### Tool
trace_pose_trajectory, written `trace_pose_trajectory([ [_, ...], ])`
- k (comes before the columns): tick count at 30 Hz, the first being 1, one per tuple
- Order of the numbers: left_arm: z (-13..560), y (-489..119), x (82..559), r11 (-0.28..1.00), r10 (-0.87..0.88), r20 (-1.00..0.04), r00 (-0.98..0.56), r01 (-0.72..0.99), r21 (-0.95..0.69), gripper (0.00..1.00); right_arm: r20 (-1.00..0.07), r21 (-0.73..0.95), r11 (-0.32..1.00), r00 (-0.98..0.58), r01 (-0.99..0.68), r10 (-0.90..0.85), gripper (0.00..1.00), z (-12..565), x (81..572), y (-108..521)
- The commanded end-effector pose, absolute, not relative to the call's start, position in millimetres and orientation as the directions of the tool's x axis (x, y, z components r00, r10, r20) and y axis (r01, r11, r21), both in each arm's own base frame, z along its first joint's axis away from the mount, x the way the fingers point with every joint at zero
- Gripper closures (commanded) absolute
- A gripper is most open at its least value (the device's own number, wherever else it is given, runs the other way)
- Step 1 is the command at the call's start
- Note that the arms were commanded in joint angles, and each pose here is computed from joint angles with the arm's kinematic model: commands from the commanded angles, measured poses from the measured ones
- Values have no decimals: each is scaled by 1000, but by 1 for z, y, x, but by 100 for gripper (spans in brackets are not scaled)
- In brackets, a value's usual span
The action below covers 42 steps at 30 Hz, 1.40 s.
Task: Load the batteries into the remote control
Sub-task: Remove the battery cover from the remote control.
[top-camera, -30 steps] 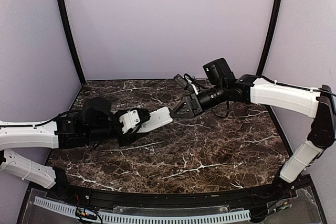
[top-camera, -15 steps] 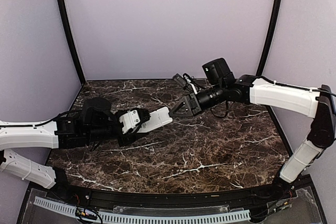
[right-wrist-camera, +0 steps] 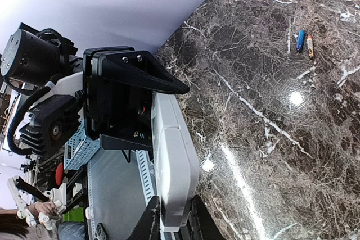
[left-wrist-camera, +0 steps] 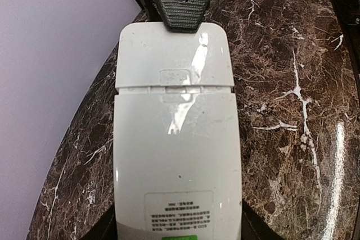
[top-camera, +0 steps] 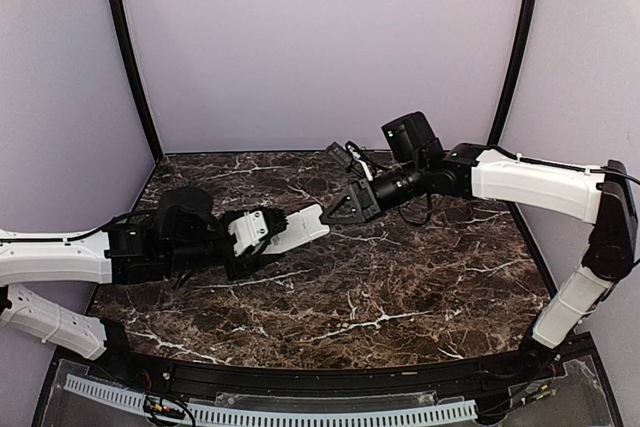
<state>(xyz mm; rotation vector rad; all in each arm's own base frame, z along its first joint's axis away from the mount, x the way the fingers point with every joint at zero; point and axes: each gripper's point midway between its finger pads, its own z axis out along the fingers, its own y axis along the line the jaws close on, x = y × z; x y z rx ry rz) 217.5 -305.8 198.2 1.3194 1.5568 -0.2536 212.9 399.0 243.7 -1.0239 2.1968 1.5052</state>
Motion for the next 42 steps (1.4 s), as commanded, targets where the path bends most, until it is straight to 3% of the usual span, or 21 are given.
trace_pose_trajectory([
  [1,180,-299,226,393,658,-748,87,808,439,100,-629,685,136,-676,-715,-384,83,260,208,410],
  [9,178,-298,226,394,664,-743,82,806,442,100,-627,687,130,-673,-715,-393,85,260,204,414],
  [31,149,-291,236,408,754,-657,-31,805,431,100,-592,634,296,-694,-715,-410,79,222,211,420],
  [42,142,-293,232,384,758,-652,-22,823,419,100,-578,601,356,-696,-716,-426,87,209,216,417],
])
